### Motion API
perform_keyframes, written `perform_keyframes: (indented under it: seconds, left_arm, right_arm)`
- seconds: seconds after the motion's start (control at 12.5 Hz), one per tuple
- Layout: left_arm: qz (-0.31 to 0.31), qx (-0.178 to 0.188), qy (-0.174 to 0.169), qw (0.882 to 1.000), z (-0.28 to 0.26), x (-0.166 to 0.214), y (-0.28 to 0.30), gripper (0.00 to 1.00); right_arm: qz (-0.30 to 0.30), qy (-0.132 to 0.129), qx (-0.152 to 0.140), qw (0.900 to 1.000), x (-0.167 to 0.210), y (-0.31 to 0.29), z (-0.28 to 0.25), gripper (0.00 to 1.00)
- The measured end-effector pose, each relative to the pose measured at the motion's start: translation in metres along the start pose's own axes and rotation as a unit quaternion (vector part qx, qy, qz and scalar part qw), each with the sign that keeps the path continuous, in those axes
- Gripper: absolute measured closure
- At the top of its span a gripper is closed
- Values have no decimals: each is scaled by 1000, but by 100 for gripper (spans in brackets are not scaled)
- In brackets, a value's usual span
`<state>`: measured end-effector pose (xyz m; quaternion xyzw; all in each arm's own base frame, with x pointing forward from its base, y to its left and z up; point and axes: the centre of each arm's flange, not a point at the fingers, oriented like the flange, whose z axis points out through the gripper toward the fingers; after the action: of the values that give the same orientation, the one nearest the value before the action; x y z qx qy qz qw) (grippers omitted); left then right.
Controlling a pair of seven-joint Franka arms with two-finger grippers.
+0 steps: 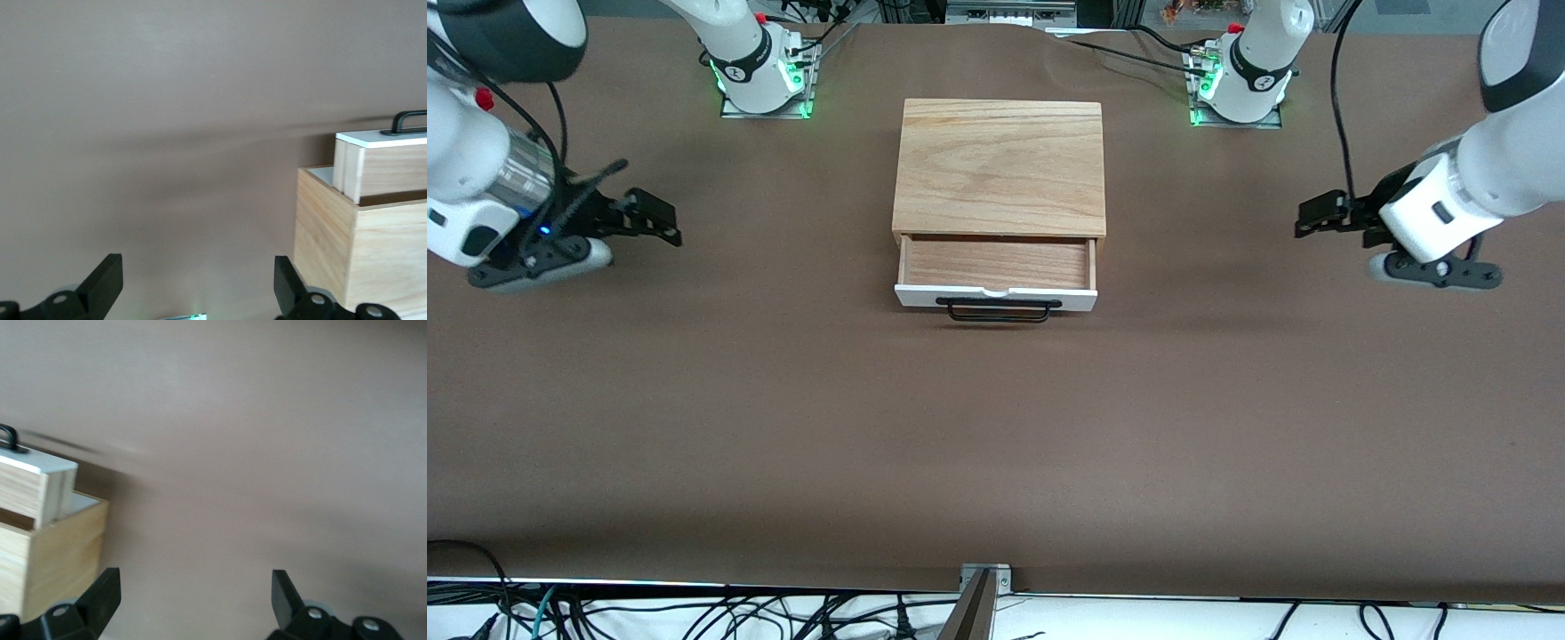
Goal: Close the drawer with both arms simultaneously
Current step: 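Move the left gripper and the right gripper toward the open drawer front, then bring both grippers against the white drawer front beside the black handle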
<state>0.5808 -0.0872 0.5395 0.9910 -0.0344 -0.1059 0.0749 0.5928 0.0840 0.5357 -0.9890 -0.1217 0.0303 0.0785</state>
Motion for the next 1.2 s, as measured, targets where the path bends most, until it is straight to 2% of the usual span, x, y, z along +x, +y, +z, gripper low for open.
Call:
perform_keyframes:
  seconds: [0.16, 0.4, 0.48, 0.64, 0.88, 1.04, 1.2]
  left_arm:
    - [7, -16, 7, 1000, 21, 20, 13, 0]
    - [8, -71, 26, 997, 51, 50, 31, 0]
    - [10, -87, 30, 996, 62, 59, 43, 0]
    - [11, -107, 35, 994, 85, 75, 60, 0]
    - [-7, -161, 34, 986, 118, 102, 71, 0]
    - [-18, -193, 44, 980, 142, 118, 87, 0]
    - [-12, -199, 52, 979, 175, 126, 119, 0]
  right_arm:
    - [0, -8, 24, 1000, 25, -2, 23, 0]
    - [-14, -25, 44, 999, 53, -22, 57, 0]
    - [-16, -29, 66, 997, 60, -32, 71, 0]
    - [-10, -16, 106, 994, 78, -44, 92, 0]
    - [-14, -23, 124, 992, 99, -63, 130, 0]
    - [-30, -36, 141, 989, 105, -95, 161, 0]
    - [-30, -38, 151, 987, 110, -126, 187, 0]
